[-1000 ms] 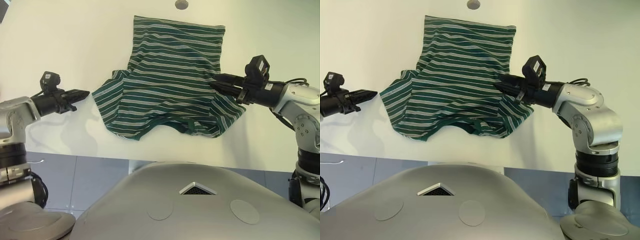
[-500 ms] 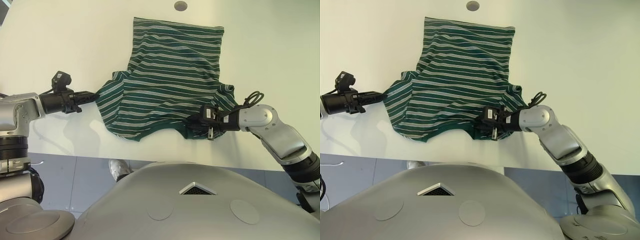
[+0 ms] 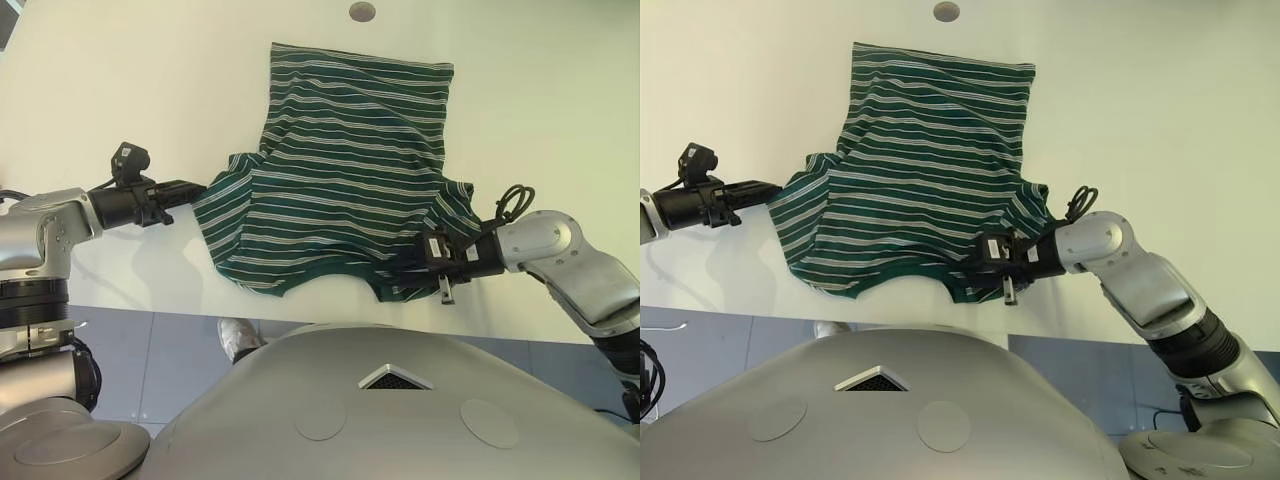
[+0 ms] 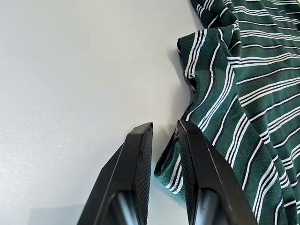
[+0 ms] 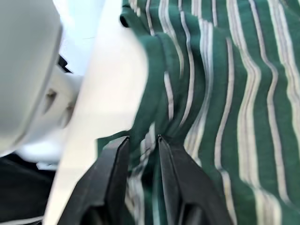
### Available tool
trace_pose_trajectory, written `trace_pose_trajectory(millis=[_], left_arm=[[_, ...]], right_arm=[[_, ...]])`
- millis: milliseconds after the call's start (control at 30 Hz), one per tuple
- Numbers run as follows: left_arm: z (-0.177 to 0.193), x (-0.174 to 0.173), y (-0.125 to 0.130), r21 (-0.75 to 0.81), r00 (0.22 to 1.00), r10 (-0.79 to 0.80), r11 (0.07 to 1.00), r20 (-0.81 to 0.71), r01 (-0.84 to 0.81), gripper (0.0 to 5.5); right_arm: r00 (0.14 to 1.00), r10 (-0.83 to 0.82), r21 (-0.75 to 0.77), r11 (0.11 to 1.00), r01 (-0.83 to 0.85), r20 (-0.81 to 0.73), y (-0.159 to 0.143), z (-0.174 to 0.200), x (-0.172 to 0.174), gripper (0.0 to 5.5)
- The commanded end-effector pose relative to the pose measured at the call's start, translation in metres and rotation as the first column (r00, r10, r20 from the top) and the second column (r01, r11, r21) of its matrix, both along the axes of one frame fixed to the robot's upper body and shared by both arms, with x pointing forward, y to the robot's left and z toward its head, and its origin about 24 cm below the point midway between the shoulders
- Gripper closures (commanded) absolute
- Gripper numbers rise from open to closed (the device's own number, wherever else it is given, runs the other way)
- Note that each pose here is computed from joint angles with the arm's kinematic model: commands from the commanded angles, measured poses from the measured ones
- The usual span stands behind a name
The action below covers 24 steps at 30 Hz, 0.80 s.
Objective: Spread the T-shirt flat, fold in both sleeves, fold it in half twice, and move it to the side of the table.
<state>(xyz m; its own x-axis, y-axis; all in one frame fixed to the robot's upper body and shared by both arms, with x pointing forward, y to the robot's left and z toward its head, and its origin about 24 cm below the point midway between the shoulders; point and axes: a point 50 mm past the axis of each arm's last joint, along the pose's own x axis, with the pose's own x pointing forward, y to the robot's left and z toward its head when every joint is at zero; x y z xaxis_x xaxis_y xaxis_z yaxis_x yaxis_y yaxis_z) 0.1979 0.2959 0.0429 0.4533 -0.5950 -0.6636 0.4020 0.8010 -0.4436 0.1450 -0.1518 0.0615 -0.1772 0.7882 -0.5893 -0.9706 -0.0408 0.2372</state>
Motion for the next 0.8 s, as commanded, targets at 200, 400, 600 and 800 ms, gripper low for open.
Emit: trace_pose_trajectory(millis=[200, 400, 600, 800], left_arm=[[-0.012, -0.023, 0.019, 0.064, 0.995, 0.027, 0.998, -0.100, -0.020, 5.42], [-0.008, -0.029, 0.035, 0.067, 0.994, 0.073, 0.995, -0.079, -0.067, 4.65], [-0.013, -0.043, 0.027, 0.008, 0.988, 0.038, 0.999, -0.152, -0.037, 4.62], [-0.017, -0.042, 0.008, -0.066, 0.988, 0.009, 0.998, -0.155, -0.020, 5.11]], right_arm=[[0.967, -0.232, 0.125, 0.968, 0.218, 0.104, -0.010, 0.027, 0.040, 4.31], [0.958, -0.265, 0.143, 0.958, 0.249, 0.108, -0.010, 0.032, 0.044, 4.31], [0.941, -0.308, 0.164, 0.944, 0.286, 0.136, -0.012, 0.035, 0.050, 4.31], [0.803, -0.564, 0.318, 0.810, 0.492, 0.192, -0.018, 0.054, 0.093, 4.31]])
